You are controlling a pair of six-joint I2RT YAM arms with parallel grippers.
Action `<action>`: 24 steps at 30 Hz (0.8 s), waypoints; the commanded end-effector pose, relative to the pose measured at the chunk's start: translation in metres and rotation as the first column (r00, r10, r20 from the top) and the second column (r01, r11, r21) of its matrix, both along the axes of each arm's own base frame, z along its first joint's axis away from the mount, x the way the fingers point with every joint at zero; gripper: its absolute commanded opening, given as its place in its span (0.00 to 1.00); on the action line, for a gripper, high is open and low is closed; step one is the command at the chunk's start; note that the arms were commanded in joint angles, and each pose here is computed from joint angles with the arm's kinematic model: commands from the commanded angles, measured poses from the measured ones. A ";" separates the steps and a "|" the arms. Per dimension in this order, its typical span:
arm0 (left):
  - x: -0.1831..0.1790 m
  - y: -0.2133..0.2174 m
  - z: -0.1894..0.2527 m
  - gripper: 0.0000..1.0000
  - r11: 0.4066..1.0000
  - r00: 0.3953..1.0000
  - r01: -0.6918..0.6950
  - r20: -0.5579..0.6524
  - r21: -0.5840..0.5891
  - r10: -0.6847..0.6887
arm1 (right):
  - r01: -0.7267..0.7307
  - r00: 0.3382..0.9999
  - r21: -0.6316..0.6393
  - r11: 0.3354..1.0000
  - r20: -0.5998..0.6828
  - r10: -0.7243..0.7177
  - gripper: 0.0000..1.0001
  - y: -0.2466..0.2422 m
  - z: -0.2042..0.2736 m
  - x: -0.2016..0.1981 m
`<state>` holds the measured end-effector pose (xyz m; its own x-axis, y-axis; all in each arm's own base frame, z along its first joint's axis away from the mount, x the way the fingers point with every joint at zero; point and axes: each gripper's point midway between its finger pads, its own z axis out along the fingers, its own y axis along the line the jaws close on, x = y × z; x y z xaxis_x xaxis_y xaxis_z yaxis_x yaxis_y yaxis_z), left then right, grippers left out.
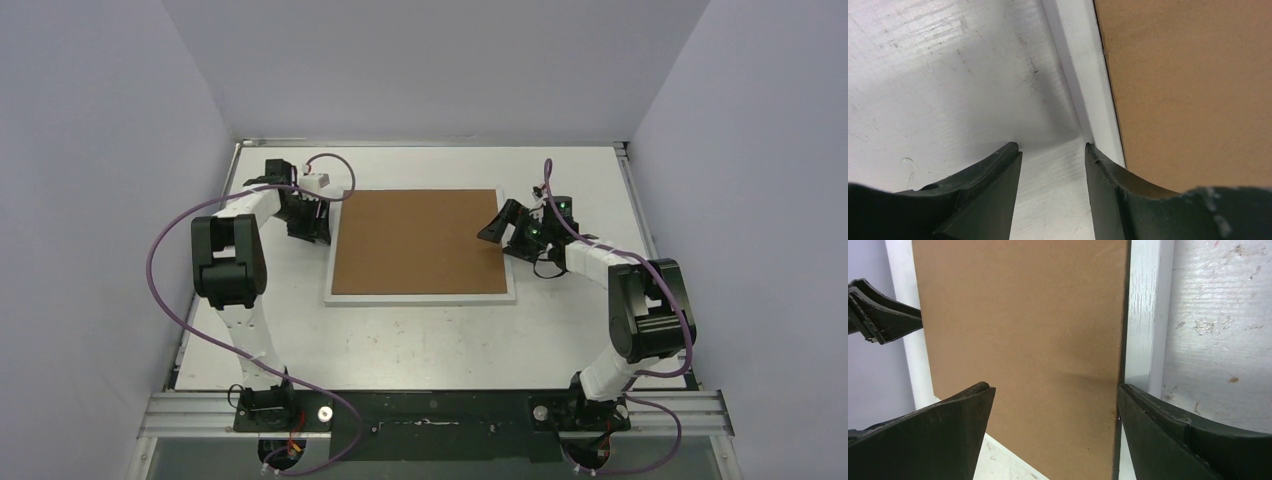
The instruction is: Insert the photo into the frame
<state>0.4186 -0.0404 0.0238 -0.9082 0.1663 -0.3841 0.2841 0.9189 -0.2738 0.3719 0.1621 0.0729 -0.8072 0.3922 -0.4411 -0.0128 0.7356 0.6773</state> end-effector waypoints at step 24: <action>-0.019 -0.006 0.048 0.48 0.982 1.000 0.002 -0.026 -0.189 -0.007 | 0.078 0.994 -0.236 0.969 0.096 -0.056 0.96 -0.023 0.044 0.009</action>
